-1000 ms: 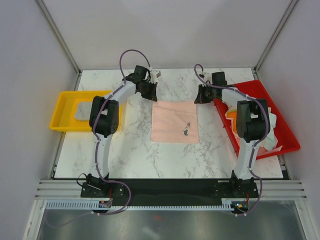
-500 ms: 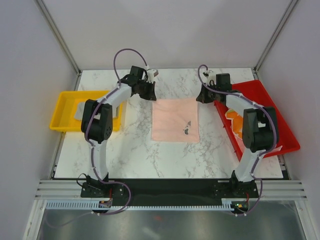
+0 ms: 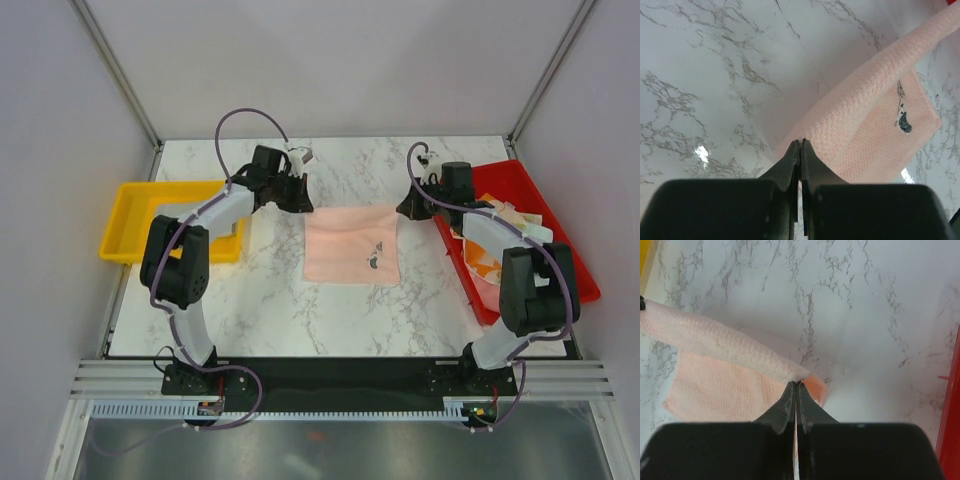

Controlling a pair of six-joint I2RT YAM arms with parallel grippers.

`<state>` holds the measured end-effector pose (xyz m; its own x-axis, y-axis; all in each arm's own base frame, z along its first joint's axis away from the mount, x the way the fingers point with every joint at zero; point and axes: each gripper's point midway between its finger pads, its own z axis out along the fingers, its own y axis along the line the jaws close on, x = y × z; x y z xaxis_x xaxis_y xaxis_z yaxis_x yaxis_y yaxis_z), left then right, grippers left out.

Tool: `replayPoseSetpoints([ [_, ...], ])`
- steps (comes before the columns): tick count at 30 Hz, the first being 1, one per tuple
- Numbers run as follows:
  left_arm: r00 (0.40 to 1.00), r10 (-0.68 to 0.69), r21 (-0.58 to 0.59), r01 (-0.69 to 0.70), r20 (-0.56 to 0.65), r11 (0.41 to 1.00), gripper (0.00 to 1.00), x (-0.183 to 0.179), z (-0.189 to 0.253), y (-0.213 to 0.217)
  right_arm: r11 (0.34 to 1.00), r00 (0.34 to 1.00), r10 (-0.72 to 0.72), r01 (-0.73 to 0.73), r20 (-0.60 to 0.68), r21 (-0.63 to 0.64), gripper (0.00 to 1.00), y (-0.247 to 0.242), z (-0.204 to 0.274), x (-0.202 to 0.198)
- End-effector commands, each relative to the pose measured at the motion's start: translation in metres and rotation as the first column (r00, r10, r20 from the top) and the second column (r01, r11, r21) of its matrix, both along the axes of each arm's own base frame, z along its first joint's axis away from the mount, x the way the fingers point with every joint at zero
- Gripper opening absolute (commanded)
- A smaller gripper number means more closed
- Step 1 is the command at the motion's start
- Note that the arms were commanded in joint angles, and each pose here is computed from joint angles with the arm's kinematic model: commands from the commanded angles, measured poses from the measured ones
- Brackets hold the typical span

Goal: Fold and stack the towels
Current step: Fold the towel

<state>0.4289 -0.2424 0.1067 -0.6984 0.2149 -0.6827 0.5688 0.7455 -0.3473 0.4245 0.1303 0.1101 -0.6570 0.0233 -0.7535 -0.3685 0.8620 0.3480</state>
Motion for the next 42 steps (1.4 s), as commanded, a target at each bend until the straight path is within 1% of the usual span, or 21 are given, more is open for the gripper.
replayPoseSetpoints([
  [1, 0.998, -0.008, -0.068, 0.012, 0.060, 0.998, 0.02, -0.016, 0.029, -0.013, 0.997, 0.996, -0.039, 0.034, 0.078, 0.063, 0.00, 0.002, 0.028, -0.005],
  [2, 0.998, -0.009, -0.069, 0.013, 0.059, 0.998, 0.02, -0.020, 0.028, -0.014, 0.997, 0.998, -0.038, 0.034, 0.055, 0.067, 0.00, 0.003, 0.018, -0.015],
  [4, 0.999, -0.008, -0.059, 0.011, 0.050, 0.998, 0.02, -0.032, 0.021, -0.017, 0.996, 0.996, -0.050, 0.044, 0.076, 0.084, 0.00, 0.005, 0.025, -0.023],
  [5, 0.999, -0.006, -0.054, 0.009, 0.049, 0.999, 0.02, -0.036, 0.019, -0.017, 0.994, 0.996, -0.075, 0.071, 0.048, 0.082, 0.00, 0.002, 0.014, -0.032],
  [6, 1.000, -0.005, -0.045, 0.006, 0.031, 0.999, 0.02, -0.045, 0.009, -0.018, 0.993, 0.994, -0.087, 0.082, 0.060, 0.089, 0.00, 0.000, 0.019, -0.036],
  [8, 0.999, 0.002, -0.036, -0.001, 0.039, 0.999, 0.02, -0.052, 0.009, -0.017, 0.991, 0.994, -0.101, 0.098, 0.033, 0.097, 0.00, -0.001, 0.010, -0.048],
  [10, 0.999, 0.009, 0.002, -0.009, 0.039, 1.000, 0.02, -0.063, -0.002, -0.018, 0.989, 0.994, -0.101, 0.097, 0.037, 0.113, 0.00, 0.001, 0.012, -0.054],
  [11, 0.999, 0.015, 0.014, -0.016, 0.047, 1.000, 0.02, -0.065, -0.001, -0.018, 0.987, 0.994, -0.107, 0.104, 0.014, 0.124, 0.00, 0.003, 0.007, -0.060],
  [13, 0.999, 0.024, 0.024, -0.024, 0.026, 0.999, 0.02, -0.074, -0.009, -0.018, 0.985, 0.997, -0.082, 0.082, -0.003, 0.149, 0.00, 0.011, 0.006, -0.070],
  [15, 0.999, 0.034, 0.018, -0.034, 0.002, 0.999, 0.02, -0.082, -0.014, -0.017, 0.981, 0.993, -0.108, 0.113, -0.043, 0.155, 0.00, 0.011, -0.002, -0.079],
  [19, 0.997, 0.070, 0.024, -0.071, 0.028, 0.997, 0.02, -0.089, -0.011, -0.012, 0.982, 0.992, -0.106, 0.116, -0.075, 0.149, 0.00, 0.013, -0.013, -0.097],
  [20, 0.996, 0.077, 0.015, -0.077, 0.035, 0.997, 0.02, -0.091, -0.006, -0.011, 0.983, 0.993, -0.099, 0.108, -0.065, 0.149, 0.00, 0.015, -0.011, -0.100],
  [26, 0.996, 0.084, 0.007, -0.084, 0.044, 0.996, 0.02, -0.095, -0.001, -0.012, 0.978, 0.984, -0.159, 0.169, -0.084, 0.124, 0.00, 0.006, -0.017, -0.111],
  [30, 0.996, 0.079, 0.033, -0.080, 0.031, 0.996, 0.02, -0.105, -0.011, -0.009, 0.978, 0.981, -0.154, 0.168, -0.113, 0.124, 0.00, 0.009, -0.024, -0.122],
  [32, 0.996, 0.088, 0.046, -0.090, 0.030, 0.995, 0.02, -0.107, -0.014, -0.006, 0.975, 0.972, -0.188, 0.202, -0.139, 0.091, 0.00, 0.002, -0.035, -0.128],
  [34, 0.995, 0.091, 0.056, -0.093, 0.027, 0.994, 0.02, -0.111, -0.017, -0.006, 0.975, 0.970, -0.191, 0.206, -0.150, 0.087, 0.00, 0.001, -0.038, -0.132],
  [37, 0.996, 0.092, 0.072, -0.093, 0.019, 0.993, 0.02, -0.118, -0.023, -0.006, 0.974, 0.966, -0.180, 0.202, -0.187, 0.102, 0.00, 0.005, -0.046, -0.143],
  [42, 0.996, 0.090, 0.080, -0.090, -0.007, 0.993, 0.02, -0.134, -0.035, -0.009, 0.972, 0.966, -0.180, 0.204, -0.185, 0.117, 0.00, 0.006, -0.051, -0.154],
])
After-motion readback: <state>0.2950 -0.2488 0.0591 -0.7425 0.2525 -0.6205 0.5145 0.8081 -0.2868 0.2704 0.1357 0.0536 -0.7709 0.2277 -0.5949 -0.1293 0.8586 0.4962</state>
